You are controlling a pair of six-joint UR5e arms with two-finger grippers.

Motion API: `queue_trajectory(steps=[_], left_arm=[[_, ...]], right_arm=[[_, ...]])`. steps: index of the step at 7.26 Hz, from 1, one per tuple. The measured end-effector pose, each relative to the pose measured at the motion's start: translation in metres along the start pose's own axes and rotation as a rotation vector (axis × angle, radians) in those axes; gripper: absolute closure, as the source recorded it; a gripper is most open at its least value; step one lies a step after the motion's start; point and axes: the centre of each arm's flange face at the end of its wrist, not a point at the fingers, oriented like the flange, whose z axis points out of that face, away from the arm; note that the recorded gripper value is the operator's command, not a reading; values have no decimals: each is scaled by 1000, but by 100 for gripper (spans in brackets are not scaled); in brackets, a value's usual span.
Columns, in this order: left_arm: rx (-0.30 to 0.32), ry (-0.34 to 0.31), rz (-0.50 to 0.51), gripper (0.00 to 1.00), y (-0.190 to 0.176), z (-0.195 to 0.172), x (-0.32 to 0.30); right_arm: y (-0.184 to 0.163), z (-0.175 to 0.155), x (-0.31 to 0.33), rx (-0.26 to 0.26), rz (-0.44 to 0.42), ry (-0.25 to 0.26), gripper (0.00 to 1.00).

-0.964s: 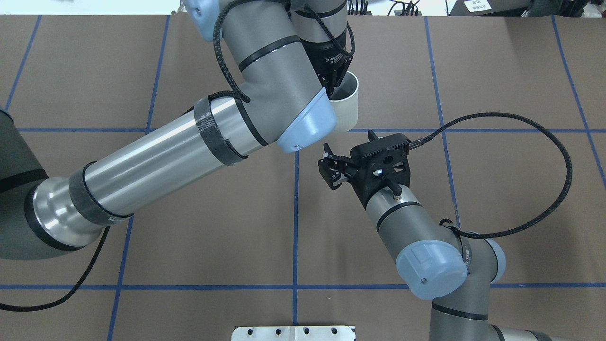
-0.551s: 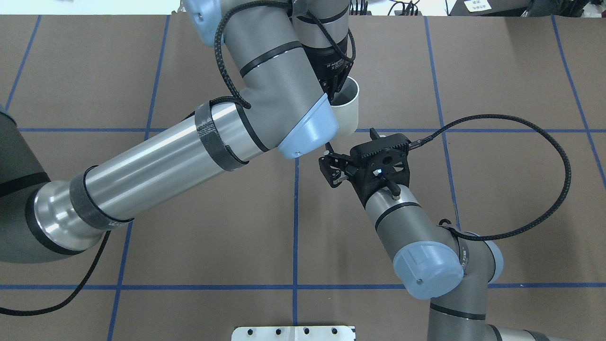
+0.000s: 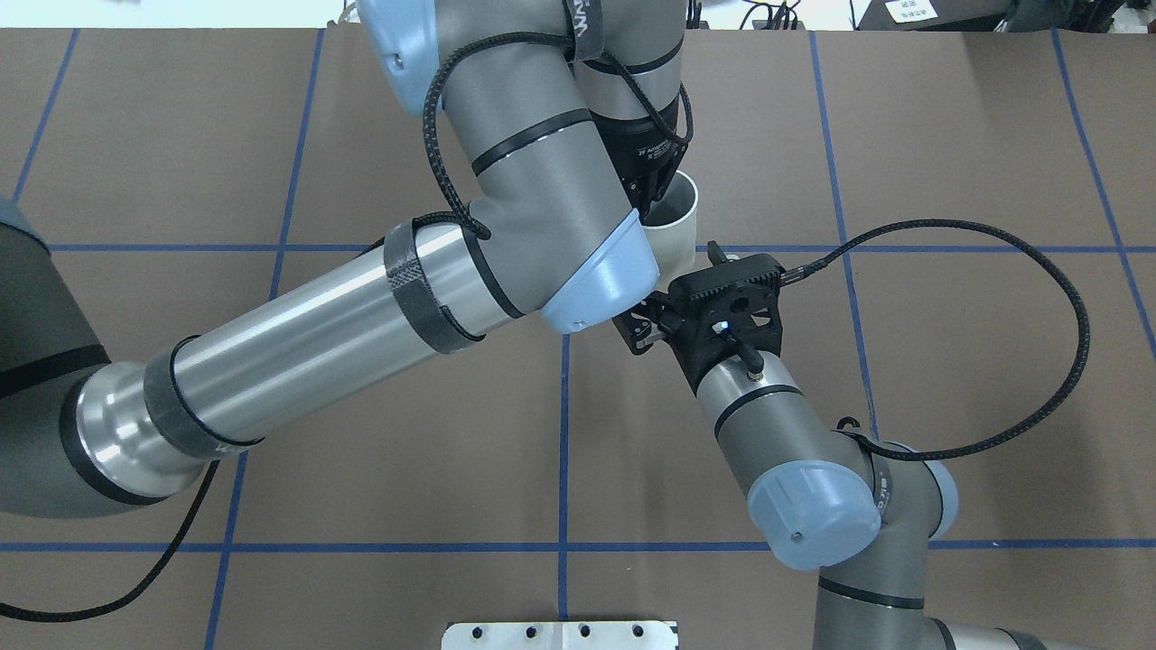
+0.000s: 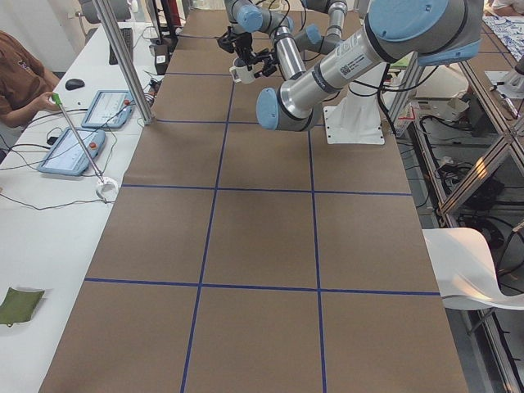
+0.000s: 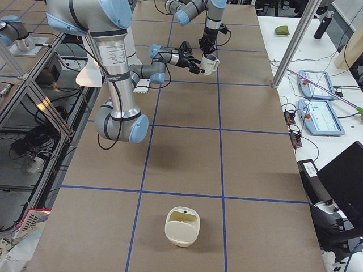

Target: Left arm hands cup to right arm to dump lemon

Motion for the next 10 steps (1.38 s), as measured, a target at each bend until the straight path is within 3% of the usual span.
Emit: queue_trajectory(steps=[4, 6, 8, 9, 10], left_arm=[[-14, -8, 16, 100, 17, 5, -7], [-16, -12, 19, 100, 20, 7, -9], [-17, -13, 19, 100, 21, 7, -9], [-16, -13, 19, 29, 21, 8, -9], [-18, -13, 21, 0, 21, 8, -9]], right_arm=[[4, 5, -3, -3, -5, 4, 2], [4, 5, -3, -3, -6, 5, 7], [5, 6, -2, -3, -8, 8, 35], [6, 6, -2, -3, -9, 8, 51], [6, 7, -2, -4, -10, 9, 55]])
